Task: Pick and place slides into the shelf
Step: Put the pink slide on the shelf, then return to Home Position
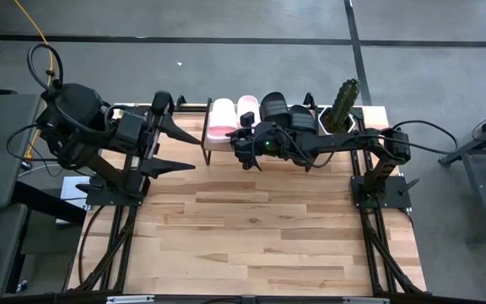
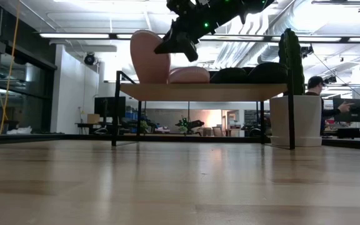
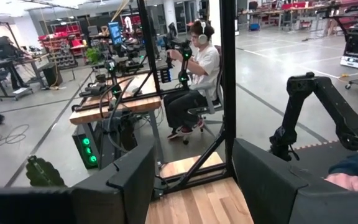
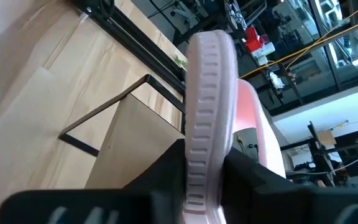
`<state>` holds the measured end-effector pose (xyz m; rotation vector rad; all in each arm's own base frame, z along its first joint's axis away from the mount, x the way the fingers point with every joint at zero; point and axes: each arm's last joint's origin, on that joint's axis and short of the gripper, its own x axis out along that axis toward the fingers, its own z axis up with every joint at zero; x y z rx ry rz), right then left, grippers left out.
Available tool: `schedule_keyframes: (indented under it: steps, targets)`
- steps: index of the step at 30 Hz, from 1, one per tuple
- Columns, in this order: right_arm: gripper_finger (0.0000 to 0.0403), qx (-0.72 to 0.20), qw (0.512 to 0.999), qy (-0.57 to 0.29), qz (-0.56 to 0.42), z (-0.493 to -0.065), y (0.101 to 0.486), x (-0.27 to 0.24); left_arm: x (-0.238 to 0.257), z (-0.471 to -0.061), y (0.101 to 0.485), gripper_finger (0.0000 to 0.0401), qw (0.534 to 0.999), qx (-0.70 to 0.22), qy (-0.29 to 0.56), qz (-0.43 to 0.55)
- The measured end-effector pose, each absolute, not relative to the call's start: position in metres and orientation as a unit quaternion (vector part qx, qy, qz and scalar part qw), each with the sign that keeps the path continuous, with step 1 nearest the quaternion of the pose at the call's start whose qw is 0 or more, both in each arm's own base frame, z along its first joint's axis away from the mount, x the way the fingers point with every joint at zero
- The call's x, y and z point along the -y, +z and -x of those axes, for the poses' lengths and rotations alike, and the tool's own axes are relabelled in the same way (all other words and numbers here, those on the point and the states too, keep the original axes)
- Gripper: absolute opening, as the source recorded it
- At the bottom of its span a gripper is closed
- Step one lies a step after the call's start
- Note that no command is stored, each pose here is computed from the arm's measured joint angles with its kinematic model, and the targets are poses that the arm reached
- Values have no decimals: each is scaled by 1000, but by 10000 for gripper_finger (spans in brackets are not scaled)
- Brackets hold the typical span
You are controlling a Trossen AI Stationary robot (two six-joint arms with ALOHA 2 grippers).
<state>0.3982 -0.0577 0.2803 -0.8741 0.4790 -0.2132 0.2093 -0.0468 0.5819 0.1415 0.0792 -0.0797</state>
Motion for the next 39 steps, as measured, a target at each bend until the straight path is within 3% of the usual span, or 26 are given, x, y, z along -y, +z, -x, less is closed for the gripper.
schedule_keyframes:
  steps: [10, 16, 28, 39]
  targets:
    - [168, -220, 887, -88, 395, -398, 280, 58, 47, -210, 582, 200, 996, -37, -41, -70]
    - [211, -225, 894, -48, 384, -397, 276, 56, 47, -210, 582, 200, 996, -38, -41, -69]
    - [226, -249, 918, -7, 310, -394, 268, 57, 47, -210, 582, 200, 996, -39, -41, -67]
    - [226, -279, 910, -7, 307, -391, 263, 56, 47, -211, 581, 200, 996, -44, -41, -64]
